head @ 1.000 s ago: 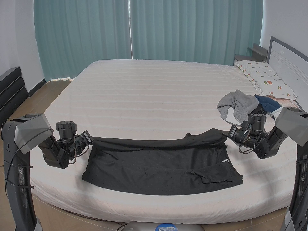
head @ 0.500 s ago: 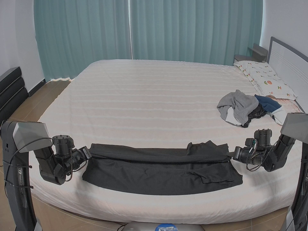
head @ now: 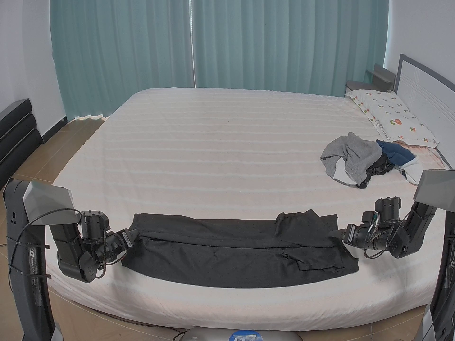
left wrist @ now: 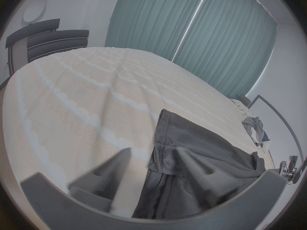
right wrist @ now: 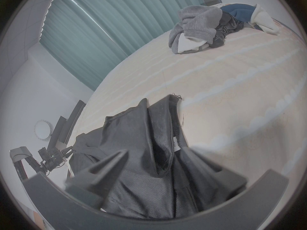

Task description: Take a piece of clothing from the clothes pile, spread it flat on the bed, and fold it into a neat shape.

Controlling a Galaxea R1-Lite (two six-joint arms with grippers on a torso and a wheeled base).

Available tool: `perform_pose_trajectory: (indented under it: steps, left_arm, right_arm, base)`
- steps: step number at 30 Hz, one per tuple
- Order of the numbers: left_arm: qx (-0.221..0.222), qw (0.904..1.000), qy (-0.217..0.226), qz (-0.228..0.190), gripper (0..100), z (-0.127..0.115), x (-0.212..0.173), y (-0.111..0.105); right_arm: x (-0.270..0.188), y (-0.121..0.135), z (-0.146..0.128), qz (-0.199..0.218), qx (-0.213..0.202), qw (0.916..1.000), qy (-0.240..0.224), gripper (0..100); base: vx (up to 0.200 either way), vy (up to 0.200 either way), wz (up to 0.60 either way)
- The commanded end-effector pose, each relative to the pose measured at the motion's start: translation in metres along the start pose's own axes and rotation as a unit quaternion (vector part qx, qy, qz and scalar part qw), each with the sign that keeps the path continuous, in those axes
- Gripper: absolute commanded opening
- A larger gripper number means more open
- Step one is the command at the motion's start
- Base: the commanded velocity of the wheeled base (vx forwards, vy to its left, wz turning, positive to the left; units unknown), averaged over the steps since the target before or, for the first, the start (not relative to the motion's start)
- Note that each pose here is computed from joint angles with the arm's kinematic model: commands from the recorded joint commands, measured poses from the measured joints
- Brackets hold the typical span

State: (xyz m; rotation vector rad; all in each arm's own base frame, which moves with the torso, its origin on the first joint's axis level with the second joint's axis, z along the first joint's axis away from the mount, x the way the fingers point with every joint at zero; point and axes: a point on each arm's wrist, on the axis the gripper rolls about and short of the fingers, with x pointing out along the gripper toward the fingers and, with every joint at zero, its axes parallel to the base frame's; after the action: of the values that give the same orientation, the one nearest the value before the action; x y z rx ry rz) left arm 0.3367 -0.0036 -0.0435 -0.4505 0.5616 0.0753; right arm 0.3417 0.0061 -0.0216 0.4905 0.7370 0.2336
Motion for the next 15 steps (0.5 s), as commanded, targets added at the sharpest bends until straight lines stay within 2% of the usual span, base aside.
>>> perform_pose_trajectory:
  steps: [1,6,8,11,12,13,14,15]
  left_arm:
    - [-0.003,1.0000,0.001,0.002,100,-0.004,-0.004,0.002]
    - [-0.006,0.9998,-0.019,-0.002,100,-0.001,-0.009,0.003]
    - [-0.021,0.9993,-0.032,-0.007,100,0.006,-0.012,0.000]
    - [-0.066,0.9956,-0.062,-0.025,100,0.025,-0.016,-0.006]
    - [-0.070,0.9951,-0.065,-0.027,100,0.027,-0.016,-0.006]
    - [-0.083,0.9925,-0.081,-0.041,100,0.038,-0.015,-0.012]
    - [-0.083,0.9925,-0.081,-0.041,100,0.038,-0.015,-0.012]
    - [-0.084,0.9918,-0.085,-0.043,100,0.044,-0.010,-0.014]
  right_arm:
    - [-0.007,0.005,0.011,0.007,-0.001,0.9998,-0.020,100]
    - [-0.016,0.008,0.026,0.013,0.021,0.9986,-0.048,100]
    - [-0.016,0.011,0.028,0.012,0.038,0.9977,-0.054,100]
    - [-0.014,0.011,0.027,0.015,0.077,0.9956,-0.051,100]
    - [-0.014,0.012,0.027,0.015,0.081,0.9953,-0.050,100]
    - [-0.012,0.011,0.028,0.018,0.103,0.9933,-0.051,100]
    - [-0.012,0.011,0.028,0.018,0.103,0.9933,-0.051,100]
    - [-0.011,0.012,0.031,0.024,0.138,0.9887,-0.053,100]
  base:
    - [0.000,0.000,0.00]
    - [0.000,0.000,0.00]
    - [0.000,0.000,0.00]
    - [0.000,0.000,0.00]
    - [0.000,0.000,0.00]
    - [0.000,0.000,0.00]
    - [0.000,0.000,0.00]
    - [0.000,0.000,0.00]
